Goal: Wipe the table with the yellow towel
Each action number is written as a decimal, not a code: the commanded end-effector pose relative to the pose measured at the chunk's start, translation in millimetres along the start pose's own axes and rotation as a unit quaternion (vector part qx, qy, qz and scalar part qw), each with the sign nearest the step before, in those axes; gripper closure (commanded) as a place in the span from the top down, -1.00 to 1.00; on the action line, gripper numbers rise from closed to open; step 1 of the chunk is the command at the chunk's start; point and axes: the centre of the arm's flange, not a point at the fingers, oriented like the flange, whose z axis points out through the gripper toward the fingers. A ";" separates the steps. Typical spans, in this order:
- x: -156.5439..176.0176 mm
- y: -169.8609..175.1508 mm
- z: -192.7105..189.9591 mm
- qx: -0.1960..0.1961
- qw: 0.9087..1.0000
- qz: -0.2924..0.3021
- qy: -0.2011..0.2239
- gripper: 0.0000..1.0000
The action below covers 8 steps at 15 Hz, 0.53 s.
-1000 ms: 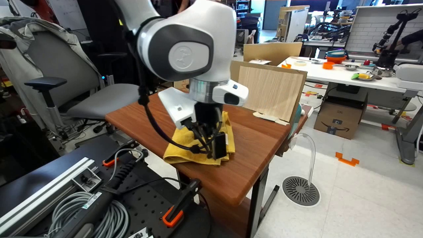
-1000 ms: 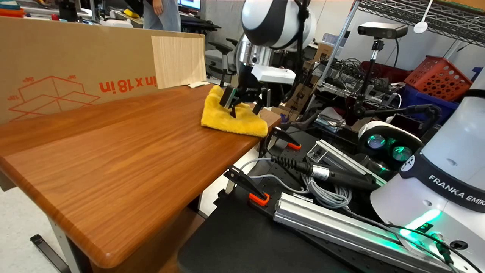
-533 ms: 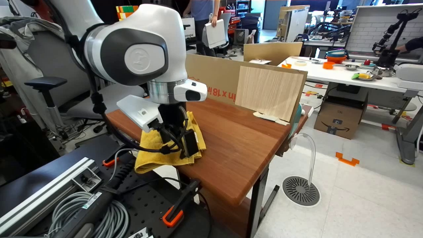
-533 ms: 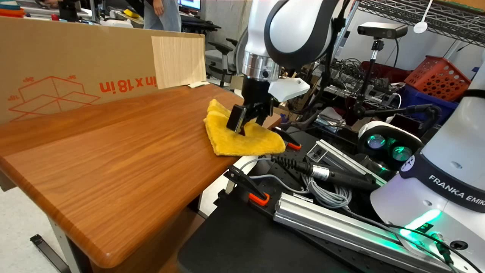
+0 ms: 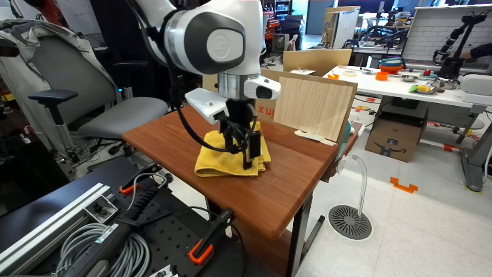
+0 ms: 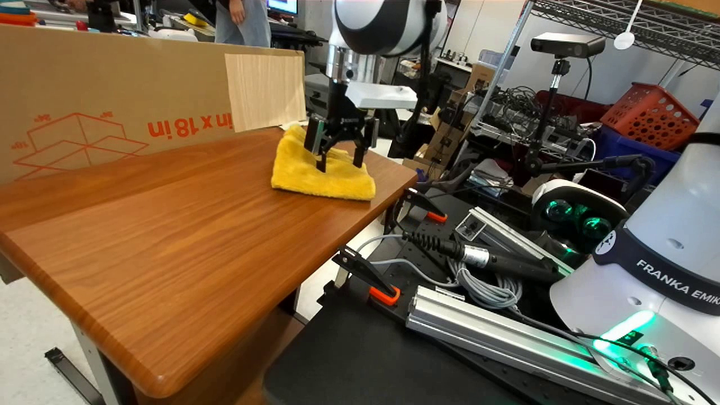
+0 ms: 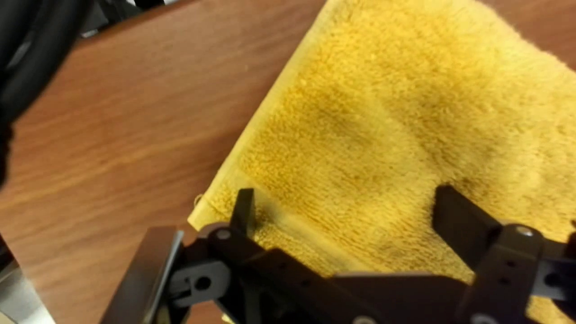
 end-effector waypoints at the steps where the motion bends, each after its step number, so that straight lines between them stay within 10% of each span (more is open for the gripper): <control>1: 68.3 -10.7 22.0 -0.010 0.998 0.062 -0.011 1.00; 8: 77.3 -67.9 35.8 -0.026 0.997 0.071 -0.008 1.00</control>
